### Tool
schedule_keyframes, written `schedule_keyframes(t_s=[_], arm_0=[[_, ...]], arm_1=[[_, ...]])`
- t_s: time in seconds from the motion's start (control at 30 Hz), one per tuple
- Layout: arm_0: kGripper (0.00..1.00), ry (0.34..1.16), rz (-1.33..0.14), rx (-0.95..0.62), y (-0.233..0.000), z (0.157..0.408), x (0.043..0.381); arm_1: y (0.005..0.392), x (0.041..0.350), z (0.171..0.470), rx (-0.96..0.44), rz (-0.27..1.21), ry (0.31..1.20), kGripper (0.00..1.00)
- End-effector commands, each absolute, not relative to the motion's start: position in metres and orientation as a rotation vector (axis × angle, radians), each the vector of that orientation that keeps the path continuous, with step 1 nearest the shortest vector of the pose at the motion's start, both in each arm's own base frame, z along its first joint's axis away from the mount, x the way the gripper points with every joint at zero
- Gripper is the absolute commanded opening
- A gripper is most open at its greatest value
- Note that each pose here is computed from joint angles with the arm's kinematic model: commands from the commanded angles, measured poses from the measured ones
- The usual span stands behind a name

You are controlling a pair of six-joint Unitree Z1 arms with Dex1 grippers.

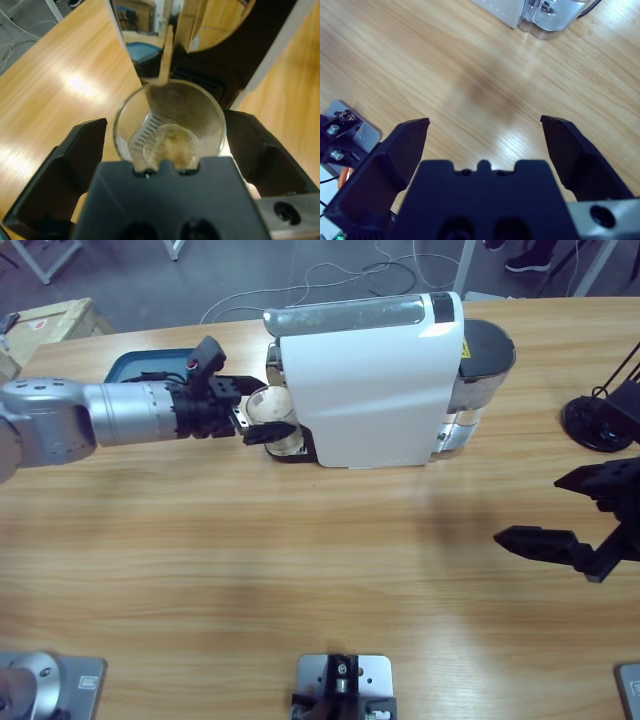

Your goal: Pour coffee

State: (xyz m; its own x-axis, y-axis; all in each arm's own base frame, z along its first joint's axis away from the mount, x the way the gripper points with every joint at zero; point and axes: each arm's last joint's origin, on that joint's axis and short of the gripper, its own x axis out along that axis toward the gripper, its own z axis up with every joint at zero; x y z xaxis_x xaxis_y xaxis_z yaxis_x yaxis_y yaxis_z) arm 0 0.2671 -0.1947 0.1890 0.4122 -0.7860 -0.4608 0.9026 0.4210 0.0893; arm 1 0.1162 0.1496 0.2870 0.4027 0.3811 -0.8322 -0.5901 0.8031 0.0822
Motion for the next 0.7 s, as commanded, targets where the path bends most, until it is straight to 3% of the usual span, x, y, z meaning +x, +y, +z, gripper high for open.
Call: schedule_keyframes(t_s=[0.03, 0.33, 0.37, 0.4, 0.57, 0.7], arm_0=[[0.924, 0.401, -1.101, 0.329, -0.196, 0.162, 0.275], [0.265, 0.404, -1.135, 0.330, -0.192, 0.160, 0.267], [0.079, 0.404, -1.136, 0.335, -0.192, 0.160, 0.265], [0.000, 0.405, -1.137, 0.338, -0.191, 0.160, 0.264], [0.000, 0.412, -1.114, 0.338, -0.178, 0.165, 0.254], [0.000, 0.355, -1.035, 0.322, -0.152, 0.188, 0.251]], arm_1=[[0.159, 0.120, 0.277, -0.259, 0.629, 1.027, 1.000], [0.160, 0.120, 0.275, -0.260, 0.628, 1.030, 1.000], [0.160, 0.120, 0.275, -0.261, 0.627, 1.031, 1.000], [0.159, 0.120, 0.275, -0.261, 0.627, 1.030, 1.000], [0.160, 0.120, 0.277, -0.257, 0.628, 1.022, 1.000], [0.163, 0.123, 0.280, -0.251, 0.633, 1.013, 1.000]])
